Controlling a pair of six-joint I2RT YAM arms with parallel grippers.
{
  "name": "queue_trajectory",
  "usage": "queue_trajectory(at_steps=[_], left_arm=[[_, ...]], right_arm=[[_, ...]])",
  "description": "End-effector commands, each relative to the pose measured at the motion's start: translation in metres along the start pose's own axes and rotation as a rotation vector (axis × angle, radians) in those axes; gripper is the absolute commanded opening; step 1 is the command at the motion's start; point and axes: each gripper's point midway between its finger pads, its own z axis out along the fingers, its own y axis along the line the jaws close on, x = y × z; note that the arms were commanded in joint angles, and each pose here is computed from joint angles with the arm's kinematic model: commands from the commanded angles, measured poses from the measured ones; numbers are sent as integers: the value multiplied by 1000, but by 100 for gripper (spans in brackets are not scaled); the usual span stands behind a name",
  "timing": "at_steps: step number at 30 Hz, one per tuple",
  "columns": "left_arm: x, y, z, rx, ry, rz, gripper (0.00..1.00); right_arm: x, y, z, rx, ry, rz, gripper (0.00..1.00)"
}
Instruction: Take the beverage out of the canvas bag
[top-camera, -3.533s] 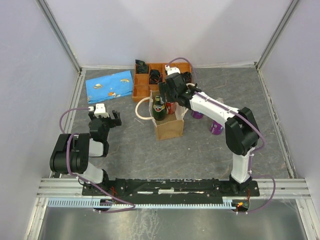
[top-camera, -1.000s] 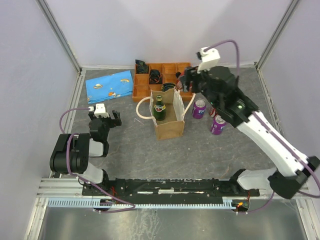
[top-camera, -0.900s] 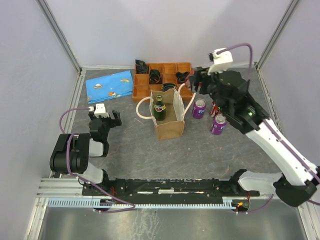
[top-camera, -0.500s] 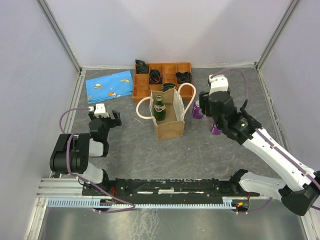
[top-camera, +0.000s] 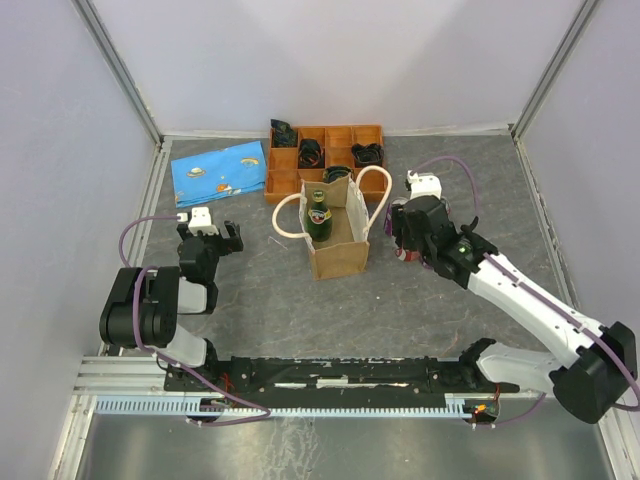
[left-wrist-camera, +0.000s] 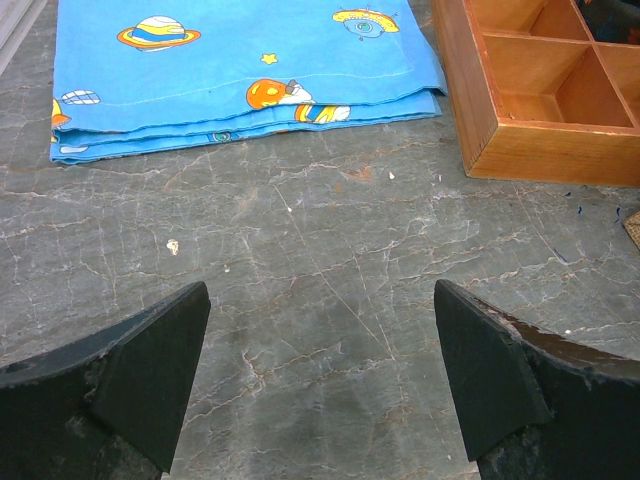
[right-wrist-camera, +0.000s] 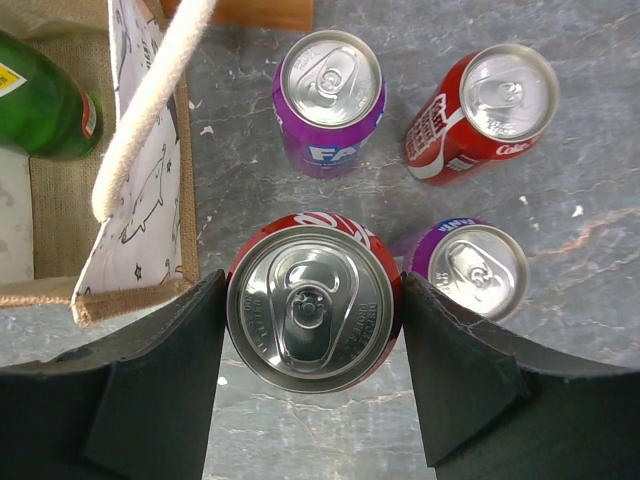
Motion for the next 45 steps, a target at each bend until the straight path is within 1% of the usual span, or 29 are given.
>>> queue_trajectory(at_steps=[1,12,18,24,25,27,28,29,30,31,32,33,35,38,42,45], left_arm=[[-14,1,3,-3,-50,40,99],[-15,1,3,-3,-50,40,99],[-15,1,3,-3,-51,41,99],[-14,1,3,-3,-50,40,99],[-14,1,3,-4,-49,40,99],[-14,1,3,-3,-49,40,99],[-14,1,3,-3,-49,40,99],[-14,1,3,-3,-50,40,99],[-14,1,3,-2,-50,40,99],[-14,1,3,-4,-50,41,99],[-15,1,3,-3,-50,41,99],[-14,1,3,-3,-49,40,99],[-15,1,3,-3,-51,40,99],[-14,1,3,-4,-49,40,99],[-14,1,3,-4,-50,40,99],[-14,1,3,-3,-50,40,99]], right_arm=[[-30,15,15,-76,-99,135,0],[-12,9,50,-61,-68,167,0],[4,8,65,-45,-39,166,0],[16,3,75,-16,-3,171,0],[18,2,75,-9,-2,170,1],[20,-1,75,4,4,166,9],[22,-2,76,9,7,164,15],[23,-2,75,12,12,162,26],[25,-3,75,15,19,159,39],[26,-3,75,17,23,157,55],[28,-3,75,18,30,155,67],[29,-4,75,20,35,154,75],[29,-3,73,18,42,152,79],[24,-3,69,9,35,152,80],[11,-5,59,3,8,146,79],[0,-7,48,2,-21,141,75]])
